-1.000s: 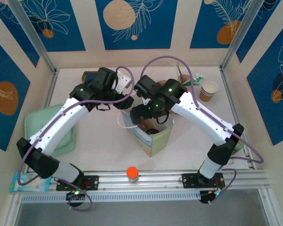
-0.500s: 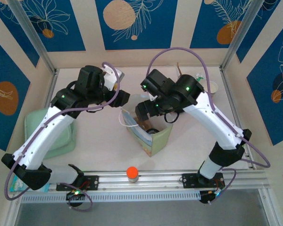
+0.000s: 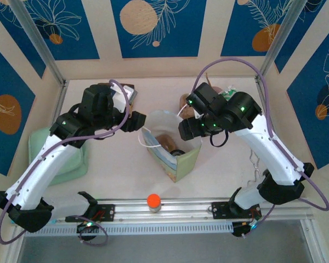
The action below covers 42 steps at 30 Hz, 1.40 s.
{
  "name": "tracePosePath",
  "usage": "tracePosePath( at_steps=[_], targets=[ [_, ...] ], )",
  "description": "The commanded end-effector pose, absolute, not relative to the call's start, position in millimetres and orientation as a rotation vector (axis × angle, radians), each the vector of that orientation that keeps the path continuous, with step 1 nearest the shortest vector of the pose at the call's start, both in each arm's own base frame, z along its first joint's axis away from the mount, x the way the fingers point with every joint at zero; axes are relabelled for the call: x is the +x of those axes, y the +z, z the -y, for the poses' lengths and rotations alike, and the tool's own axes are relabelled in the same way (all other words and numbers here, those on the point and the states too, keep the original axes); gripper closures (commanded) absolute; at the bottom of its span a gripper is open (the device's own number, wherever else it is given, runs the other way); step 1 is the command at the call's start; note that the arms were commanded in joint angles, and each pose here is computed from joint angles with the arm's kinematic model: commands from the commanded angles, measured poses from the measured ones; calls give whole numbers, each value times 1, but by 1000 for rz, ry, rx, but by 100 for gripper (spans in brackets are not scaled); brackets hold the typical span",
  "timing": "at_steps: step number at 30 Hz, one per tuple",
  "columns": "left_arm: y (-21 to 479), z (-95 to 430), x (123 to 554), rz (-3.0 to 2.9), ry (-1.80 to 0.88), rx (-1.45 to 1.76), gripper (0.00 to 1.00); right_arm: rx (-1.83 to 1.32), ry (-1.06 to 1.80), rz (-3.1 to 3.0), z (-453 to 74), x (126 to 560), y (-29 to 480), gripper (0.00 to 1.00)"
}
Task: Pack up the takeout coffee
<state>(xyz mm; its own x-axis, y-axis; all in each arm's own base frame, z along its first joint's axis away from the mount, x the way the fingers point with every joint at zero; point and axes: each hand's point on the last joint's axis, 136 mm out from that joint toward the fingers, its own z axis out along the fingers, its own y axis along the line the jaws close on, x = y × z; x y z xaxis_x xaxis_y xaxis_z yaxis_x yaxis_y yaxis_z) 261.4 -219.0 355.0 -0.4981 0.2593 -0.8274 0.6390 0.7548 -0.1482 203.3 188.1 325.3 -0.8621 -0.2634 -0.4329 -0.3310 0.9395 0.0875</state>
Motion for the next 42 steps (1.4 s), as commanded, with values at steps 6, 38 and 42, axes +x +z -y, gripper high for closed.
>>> tracePosePath(
  at_steps=[6, 38, 42],
  targets=[
    [337, 227, 245, -2140, -694, 659, 25, -384, 322, -2714, -184, 207, 298, 35],
    [297, 266, 254, -2189, -943, 610, 23, -411, 484, -2772, -218, 185, 273, 75],
    [301, 273, 259, -2186, -951, 635, 23, -405, 490, -2776, -220, 178, 272, 75]
  ],
)
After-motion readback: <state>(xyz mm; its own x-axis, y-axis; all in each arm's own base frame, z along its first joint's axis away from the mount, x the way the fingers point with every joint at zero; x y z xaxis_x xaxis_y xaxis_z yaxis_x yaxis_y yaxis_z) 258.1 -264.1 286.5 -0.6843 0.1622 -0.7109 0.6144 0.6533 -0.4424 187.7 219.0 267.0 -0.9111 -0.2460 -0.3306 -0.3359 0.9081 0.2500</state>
